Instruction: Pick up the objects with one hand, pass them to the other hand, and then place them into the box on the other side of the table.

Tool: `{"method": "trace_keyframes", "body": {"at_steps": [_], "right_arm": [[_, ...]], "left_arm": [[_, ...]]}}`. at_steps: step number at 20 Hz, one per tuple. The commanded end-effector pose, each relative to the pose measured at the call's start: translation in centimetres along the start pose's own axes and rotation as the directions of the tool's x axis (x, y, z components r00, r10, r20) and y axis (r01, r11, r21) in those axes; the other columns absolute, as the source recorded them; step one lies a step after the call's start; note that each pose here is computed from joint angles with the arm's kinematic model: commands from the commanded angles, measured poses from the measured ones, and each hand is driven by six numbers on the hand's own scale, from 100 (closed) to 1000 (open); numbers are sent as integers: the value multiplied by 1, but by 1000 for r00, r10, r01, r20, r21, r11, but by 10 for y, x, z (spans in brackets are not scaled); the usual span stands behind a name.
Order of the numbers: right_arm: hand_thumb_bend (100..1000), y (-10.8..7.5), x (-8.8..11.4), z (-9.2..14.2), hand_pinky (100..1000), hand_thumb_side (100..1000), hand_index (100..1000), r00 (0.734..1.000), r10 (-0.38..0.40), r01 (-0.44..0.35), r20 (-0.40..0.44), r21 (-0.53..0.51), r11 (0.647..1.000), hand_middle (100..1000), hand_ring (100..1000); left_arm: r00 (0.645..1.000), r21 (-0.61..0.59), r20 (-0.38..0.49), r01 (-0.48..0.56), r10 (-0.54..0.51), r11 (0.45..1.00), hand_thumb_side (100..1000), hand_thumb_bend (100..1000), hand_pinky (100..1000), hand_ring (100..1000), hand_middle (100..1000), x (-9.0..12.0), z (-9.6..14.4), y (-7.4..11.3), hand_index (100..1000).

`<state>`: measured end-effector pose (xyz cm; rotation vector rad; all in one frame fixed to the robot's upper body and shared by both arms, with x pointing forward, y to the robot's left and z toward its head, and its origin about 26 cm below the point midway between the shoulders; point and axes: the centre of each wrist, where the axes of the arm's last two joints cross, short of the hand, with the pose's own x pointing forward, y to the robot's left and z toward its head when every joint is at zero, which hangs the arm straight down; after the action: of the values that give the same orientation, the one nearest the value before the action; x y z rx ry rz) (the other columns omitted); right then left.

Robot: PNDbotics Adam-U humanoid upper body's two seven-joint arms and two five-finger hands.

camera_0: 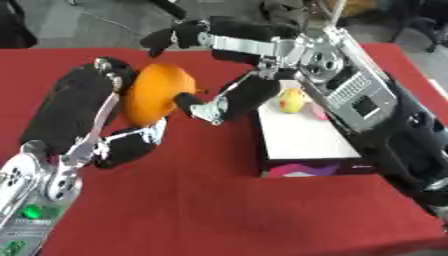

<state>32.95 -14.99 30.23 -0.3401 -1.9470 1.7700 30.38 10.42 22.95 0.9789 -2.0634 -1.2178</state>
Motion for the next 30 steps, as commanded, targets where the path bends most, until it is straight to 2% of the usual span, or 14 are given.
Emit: {"method": "trace_keyframes", "body": {"at_steps": [1, 2, 5, 8, 9, 12, 18, 20, 21, 22, 23, 25, 27, 30], "right_arm": [[100, -3, -10, 0, 955, 332, 1000, 998, 49, -48, -50, 20, 999, 878, 1000], [100, -1, -13, -2, 955, 320, 997, 997, 50, -48, -61, 31, 998, 865, 1000], [100, 3, -21, -6, 948, 236, 932, 997, 22, -20, -68, 32, 999, 748, 1000], [100, 5, -22, -7, 936, 100, 811, 998, -46, 45, -52, -2, 999, 555, 989], [100, 5, -22, -7, 926, 100, 753, 996, -81, 80, -43, -19, 997, 476, 952], [100, 4, -21, -5, 909, 100, 635, 981, -195, 194, -13, -66, 979, 358, 891], [100, 5, -22, -3, 888, 153, 428, 928, -371, 372, 29, -52, 927, 251, 853], [100, 5, -22, -2, 882, 145, 381, 909, -416, 417, 25, -55, 907, 218, 843], [100, 4, -22, -1, 879, 139, 361, 901, -434, 434, 21, -60, 899, 202, 834], [100, 4, -22, 0, 876, 136, 342, 895, -446, 446, 17, -68, 892, 183, 823], [100, 3, -21, 1, 876, 134, 339, 891, -454, 454, 16, -77, 888, 179, 819], [100, 0, -21, 5, 875, 131, 335, 886, -464, 463, 15, -100, 881, 174, 817], [100, -4, -22, 10, 874, 127, 336, 884, -468, 467, 19, -125, 876, 174, 814], [100, -11, -25, 20, 874, 120, 336, 884, -467, 465, 27, -163, 870, 173, 811]], "left_arm": [[999, 44, 38, 28, -30, 999, 265, 100, 652, 522, 395, 5, -1, 11, 508], [998, 47, 43, 32, -34, 998, 269, 100, 651, 522, 394, 5, -1, 11, 508], [998, 57, 56, 28, -31, 998, 289, 100, 652, 521, 388, 6, -1, 11, 508], [997, 70, 79, 7, -12, 998, 299, 100, 661, 526, 386, 6, 0, 10, 511], [996, 71, 85, 4, -10, 997, 300, 100, 663, 529, 390, 6, -1, 9, 516], [996, 60, 90, -3, -3, 998, 315, 100, 667, 530, 393, 3, -3, 4, 520], [999, 44, 44, -27, 25, 999, 351, 100, 666, 526, 392, -3, -8, -8, 528], [999, 45, 26, -36, 35, 998, 329, 100, 669, 531, 412, -4, -10, -11, 564], [999, 48, 10, -41, 40, 998, 246, 100, 678, 549, 448, -5, -11, -13, 611], [999, 52, -11, -44, 45, 998, 264, 100, 727, 640, 562, -7, -11, -14, 759], [998, 48, -37, -41, 43, 998, 435, 209, 793, 740, 666, -9, -11, -16, 884], [993, 22, -114, -34, 37, 999, 620, 380, 853, 812, 746, -15, -10, -21, 941], [982, 6, -184, -41, 41, 999, 711, 466, 856, 827, 747, -21, -9, -22, 960], [960, 2, -268, -86, 83, 996, 795, 513, 836, 813, 720, -30, -5, -17, 951]]}}
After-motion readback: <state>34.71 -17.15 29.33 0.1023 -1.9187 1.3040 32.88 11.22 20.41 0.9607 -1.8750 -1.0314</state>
